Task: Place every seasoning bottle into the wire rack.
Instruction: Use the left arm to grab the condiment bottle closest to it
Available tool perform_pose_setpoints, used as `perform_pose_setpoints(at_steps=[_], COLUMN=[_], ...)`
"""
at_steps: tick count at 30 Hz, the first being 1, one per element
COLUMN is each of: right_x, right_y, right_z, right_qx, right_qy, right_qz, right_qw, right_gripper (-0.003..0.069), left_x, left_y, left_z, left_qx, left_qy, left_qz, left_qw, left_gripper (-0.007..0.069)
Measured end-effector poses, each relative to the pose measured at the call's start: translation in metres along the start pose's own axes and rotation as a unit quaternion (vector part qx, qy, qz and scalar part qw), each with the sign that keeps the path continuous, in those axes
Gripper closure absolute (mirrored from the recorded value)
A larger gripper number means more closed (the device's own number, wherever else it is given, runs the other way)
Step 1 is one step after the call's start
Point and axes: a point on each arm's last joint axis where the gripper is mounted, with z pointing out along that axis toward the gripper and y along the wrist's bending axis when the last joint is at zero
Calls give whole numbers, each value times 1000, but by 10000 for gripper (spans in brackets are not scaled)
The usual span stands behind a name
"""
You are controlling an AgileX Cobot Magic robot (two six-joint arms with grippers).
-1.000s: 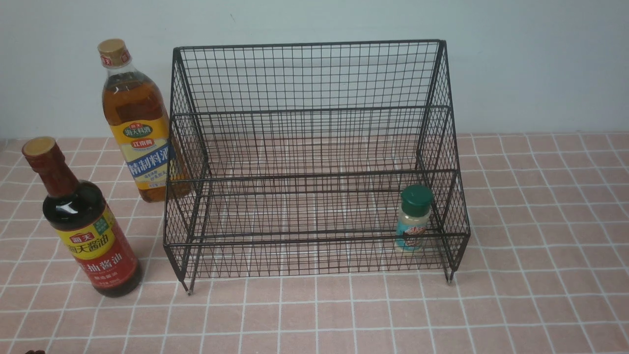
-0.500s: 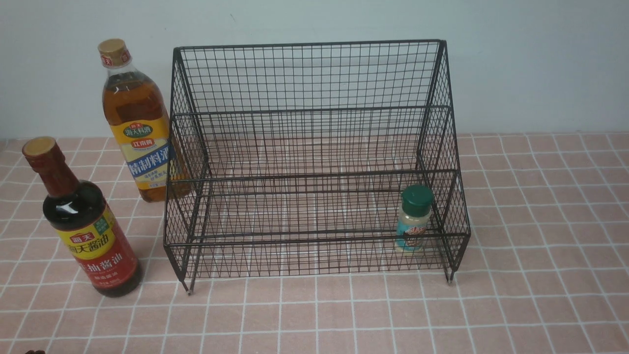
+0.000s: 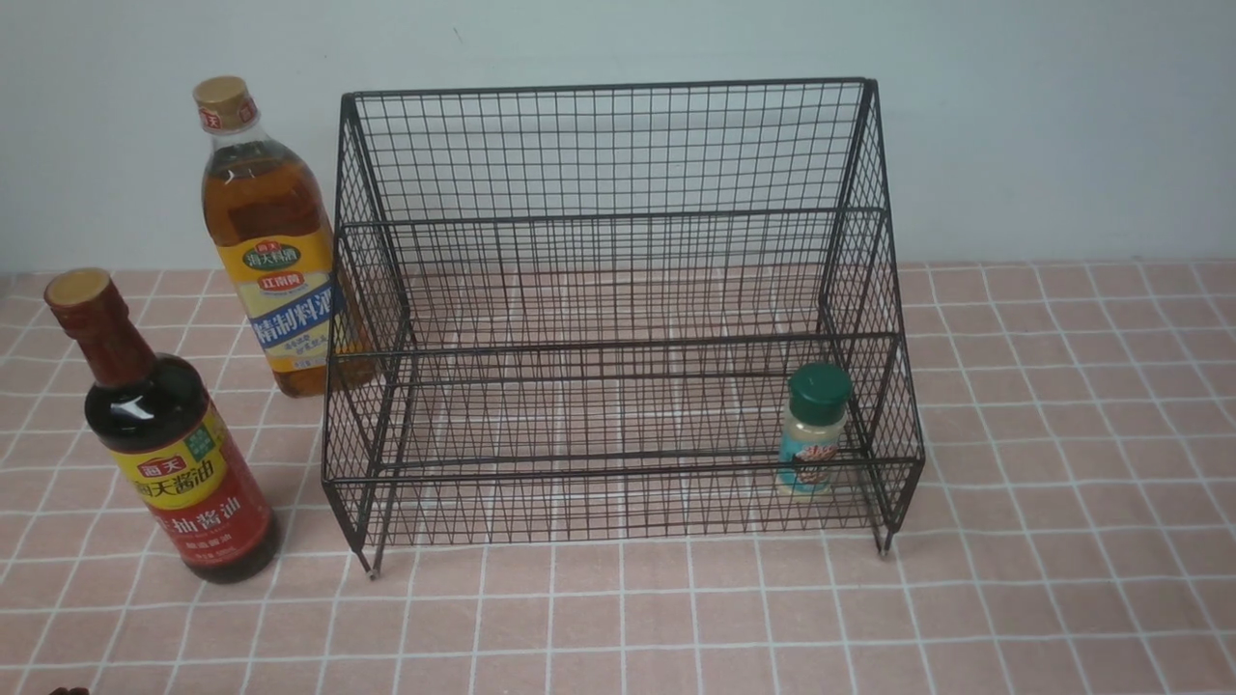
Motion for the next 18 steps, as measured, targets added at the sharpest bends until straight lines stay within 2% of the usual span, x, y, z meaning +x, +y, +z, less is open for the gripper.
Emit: perform_pose_setpoints(at_steps=[1,3,18], right_x=[18,30,31], right_y=[1,1,1], right_z=[4,6,6], right_qx=[6,10,14], right_qy=[22,41,37], right_qz=[1,2,12], right_qw=[1000,999,999], right_gripper=[671,671,671], left_x=[0,0,0], left_y=[0,0,0], left_z=[0,0,0], left_qx=[0,0,0], left_qy=[0,0,0], left_qz=[0,0,0], left_qw=[1000,1000,1000], left_gripper=[632,632,632])
